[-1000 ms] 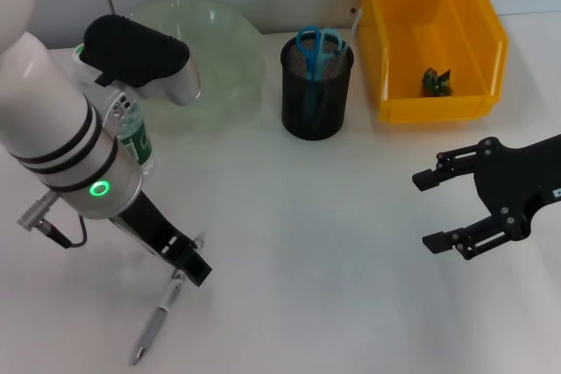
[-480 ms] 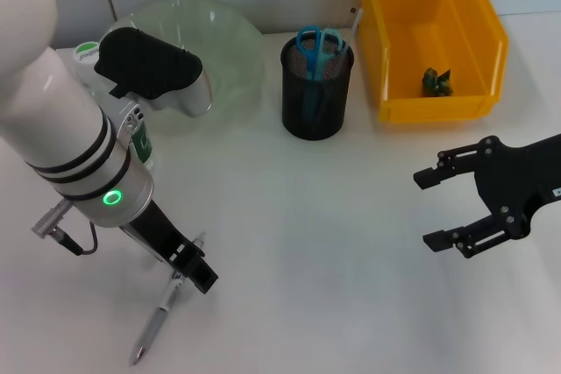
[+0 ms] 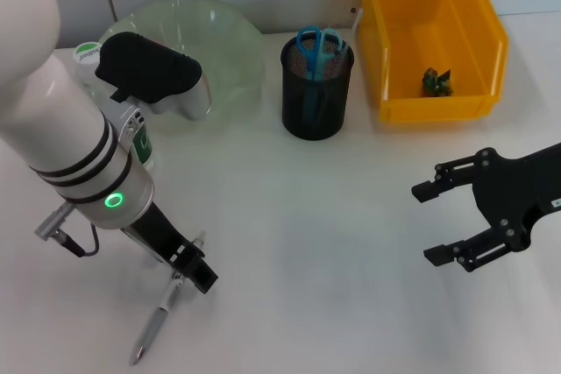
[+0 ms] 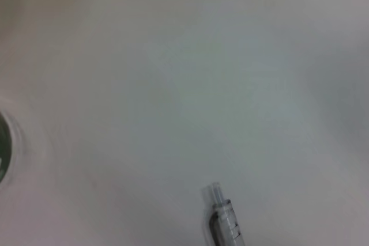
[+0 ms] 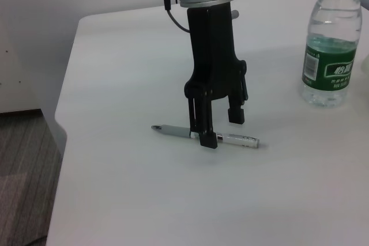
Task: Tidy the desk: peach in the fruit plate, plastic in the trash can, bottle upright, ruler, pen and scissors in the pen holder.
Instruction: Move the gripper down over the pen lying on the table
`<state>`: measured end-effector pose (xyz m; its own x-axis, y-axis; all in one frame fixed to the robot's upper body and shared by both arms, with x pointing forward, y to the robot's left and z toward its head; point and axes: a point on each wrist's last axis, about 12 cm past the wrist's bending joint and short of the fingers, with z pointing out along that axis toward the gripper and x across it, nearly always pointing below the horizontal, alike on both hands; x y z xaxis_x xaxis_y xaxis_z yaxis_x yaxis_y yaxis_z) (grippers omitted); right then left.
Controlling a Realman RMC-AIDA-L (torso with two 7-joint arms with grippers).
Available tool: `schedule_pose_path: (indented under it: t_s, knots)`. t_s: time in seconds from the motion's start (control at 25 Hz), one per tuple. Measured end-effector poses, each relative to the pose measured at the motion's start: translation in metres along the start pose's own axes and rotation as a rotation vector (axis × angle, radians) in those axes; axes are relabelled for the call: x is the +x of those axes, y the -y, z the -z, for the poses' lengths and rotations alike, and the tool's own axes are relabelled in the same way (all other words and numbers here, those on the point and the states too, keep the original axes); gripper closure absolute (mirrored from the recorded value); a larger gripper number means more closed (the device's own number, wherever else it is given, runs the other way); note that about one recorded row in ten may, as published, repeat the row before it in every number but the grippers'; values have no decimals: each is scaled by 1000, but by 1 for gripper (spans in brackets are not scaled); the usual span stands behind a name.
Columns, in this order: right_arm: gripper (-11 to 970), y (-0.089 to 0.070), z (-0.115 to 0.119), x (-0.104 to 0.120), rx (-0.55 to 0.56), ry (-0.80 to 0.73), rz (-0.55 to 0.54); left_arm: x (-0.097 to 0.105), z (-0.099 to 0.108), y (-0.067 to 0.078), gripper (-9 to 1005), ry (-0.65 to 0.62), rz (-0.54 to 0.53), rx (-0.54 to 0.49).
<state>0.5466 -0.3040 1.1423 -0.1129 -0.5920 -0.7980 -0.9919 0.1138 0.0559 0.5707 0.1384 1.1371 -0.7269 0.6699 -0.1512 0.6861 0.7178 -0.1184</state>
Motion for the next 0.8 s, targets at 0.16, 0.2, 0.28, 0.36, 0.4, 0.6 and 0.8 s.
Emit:
schedule_pose_path:
  t_s: [0.16,0.2,0.28,0.36,0.4,0.6,0.8]
  knots:
    - [133,-1,0,0,-5,5,12,1,-3,-1,216,-8,6,2]
    - [133,-1,0,0,-5,5,12,1,-3,-2,216,-12,7,2]
    - [133,-1,0,0,-5,5,13,1,-3,-2,238,-12,7,1]
    - [133,-1,-1,0,-1,6,13,2,-3,-2,260,-13,7,1]
    - [133,-1,-1,0,-1,6,13,2,-3,-2,271,-13,7,1]
    - [134,-1,-2,0,-1,7,21,3,-6,-3,326,-24,11,4]
    - [133,-1,-3,-1,-2,10,24,4,-8,-4,358,-32,18,6]
